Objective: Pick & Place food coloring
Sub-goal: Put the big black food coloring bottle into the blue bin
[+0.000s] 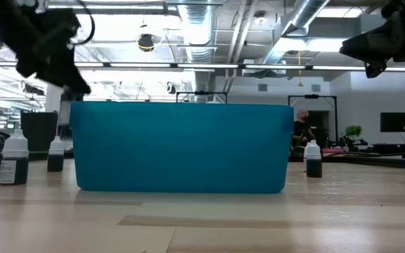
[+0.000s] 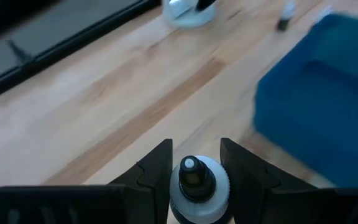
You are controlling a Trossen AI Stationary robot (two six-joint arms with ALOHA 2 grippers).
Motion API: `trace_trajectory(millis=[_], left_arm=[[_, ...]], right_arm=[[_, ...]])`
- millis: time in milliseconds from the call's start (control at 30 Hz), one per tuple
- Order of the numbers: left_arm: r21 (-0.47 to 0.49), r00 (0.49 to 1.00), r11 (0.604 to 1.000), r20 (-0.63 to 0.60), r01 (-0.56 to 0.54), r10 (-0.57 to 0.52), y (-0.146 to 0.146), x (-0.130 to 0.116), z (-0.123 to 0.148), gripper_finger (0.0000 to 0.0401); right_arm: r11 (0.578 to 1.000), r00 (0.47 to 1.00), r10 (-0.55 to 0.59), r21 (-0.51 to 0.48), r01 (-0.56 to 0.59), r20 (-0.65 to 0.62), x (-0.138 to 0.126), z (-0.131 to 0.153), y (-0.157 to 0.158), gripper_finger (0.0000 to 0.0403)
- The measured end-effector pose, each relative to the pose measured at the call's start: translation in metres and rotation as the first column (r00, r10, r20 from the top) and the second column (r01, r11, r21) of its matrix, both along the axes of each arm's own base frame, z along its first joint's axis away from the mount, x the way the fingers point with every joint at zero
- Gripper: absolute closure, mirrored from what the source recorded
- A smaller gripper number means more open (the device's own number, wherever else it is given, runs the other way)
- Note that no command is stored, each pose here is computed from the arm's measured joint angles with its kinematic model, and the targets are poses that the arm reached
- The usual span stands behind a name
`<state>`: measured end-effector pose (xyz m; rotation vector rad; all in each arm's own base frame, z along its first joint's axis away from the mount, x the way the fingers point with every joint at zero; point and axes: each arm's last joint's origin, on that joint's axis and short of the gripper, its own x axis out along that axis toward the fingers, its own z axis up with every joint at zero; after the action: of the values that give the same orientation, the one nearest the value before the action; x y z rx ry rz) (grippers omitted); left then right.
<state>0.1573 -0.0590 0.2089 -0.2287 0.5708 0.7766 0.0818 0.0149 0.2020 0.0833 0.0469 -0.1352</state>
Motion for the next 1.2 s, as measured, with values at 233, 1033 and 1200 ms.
trace_trajectory(millis=[233,1033,1200], left_arm=[[0.036,0.999,0.998,0.026,0.046,-0.047,0.002,0.006,0.048,0.0294],[0.144,0.99,0.984,0.08,0.106,-0.119,0.011,0.016,0.13,0.0294],[0.096,0.986,0.987,0.09,0.131,-0.14,0.01,0.017,0.13,0.0294]], right_arm=[[1.0,1.0,0.0,0.0,0.0,0.0,0.0,0.0,0.0,0.0344],[1.0,1.0,0.001,0.0,-0.001,0.0,0.0,0.0,0.0,0.0344],[1.0,1.0,0.001,-0.001,-0.001,0.0,0.0,0.0,0.0,0.0344]])
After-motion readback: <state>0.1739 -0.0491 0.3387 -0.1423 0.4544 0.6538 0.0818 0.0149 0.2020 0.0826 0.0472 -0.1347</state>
